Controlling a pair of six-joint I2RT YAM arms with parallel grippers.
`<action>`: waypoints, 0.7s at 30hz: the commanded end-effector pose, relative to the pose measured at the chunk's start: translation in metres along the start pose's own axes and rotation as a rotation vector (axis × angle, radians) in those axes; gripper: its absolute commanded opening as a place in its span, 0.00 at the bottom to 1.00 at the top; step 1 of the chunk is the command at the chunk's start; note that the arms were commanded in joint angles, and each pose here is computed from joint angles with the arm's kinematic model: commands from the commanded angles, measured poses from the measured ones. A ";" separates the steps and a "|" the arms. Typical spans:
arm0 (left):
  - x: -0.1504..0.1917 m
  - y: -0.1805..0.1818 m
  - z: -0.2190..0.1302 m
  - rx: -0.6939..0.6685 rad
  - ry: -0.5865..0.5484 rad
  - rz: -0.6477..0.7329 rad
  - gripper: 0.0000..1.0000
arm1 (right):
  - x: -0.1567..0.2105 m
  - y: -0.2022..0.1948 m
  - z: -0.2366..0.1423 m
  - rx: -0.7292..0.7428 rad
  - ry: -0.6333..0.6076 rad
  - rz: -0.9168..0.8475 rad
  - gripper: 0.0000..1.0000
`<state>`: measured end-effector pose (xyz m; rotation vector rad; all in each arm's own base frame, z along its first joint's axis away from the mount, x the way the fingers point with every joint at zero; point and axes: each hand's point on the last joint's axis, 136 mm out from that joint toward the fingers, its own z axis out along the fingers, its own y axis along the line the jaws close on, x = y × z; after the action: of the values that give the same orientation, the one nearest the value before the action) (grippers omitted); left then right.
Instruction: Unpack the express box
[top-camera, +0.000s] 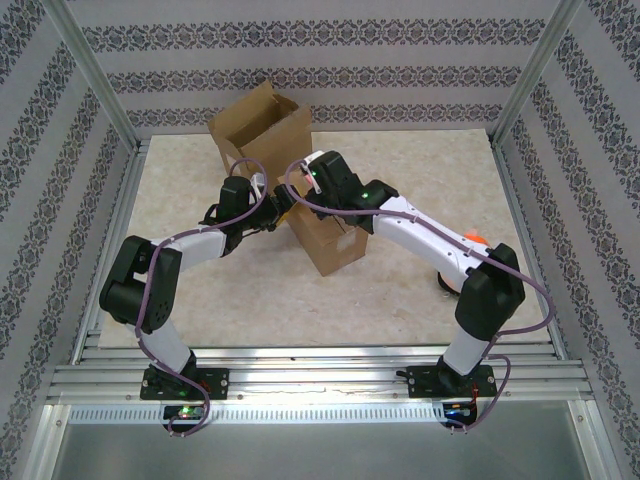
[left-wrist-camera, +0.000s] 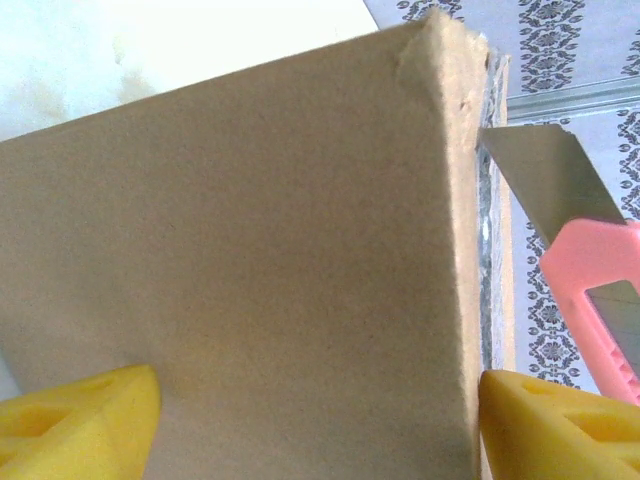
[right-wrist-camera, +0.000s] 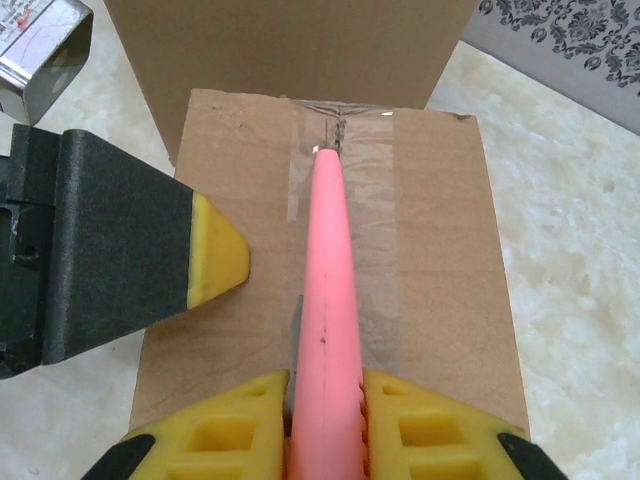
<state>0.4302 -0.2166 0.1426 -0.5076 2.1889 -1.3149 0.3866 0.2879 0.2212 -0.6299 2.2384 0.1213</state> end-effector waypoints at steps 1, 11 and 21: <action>0.008 0.038 0.005 -0.104 0.005 -0.040 0.81 | 0.042 -0.003 -0.006 0.021 0.142 -0.026 0.00; 0.007 0.040 0.006 -0.110 0.003 -0.043 0.81 | 0.052 -0.003 -0.012 0.017 0.156 -0.006 0.00; 0.007 0.040 0.007 -0.108 0.003 -0.043 0.81 | 0.059 -0.006 -0.022 0.021 0.161 0.005 0.00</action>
<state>0.4299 -0.2184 0.1416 -0.5005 2.1907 -1.3227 0.3673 0.2748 0.2192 -0.6079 2.2642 0.1314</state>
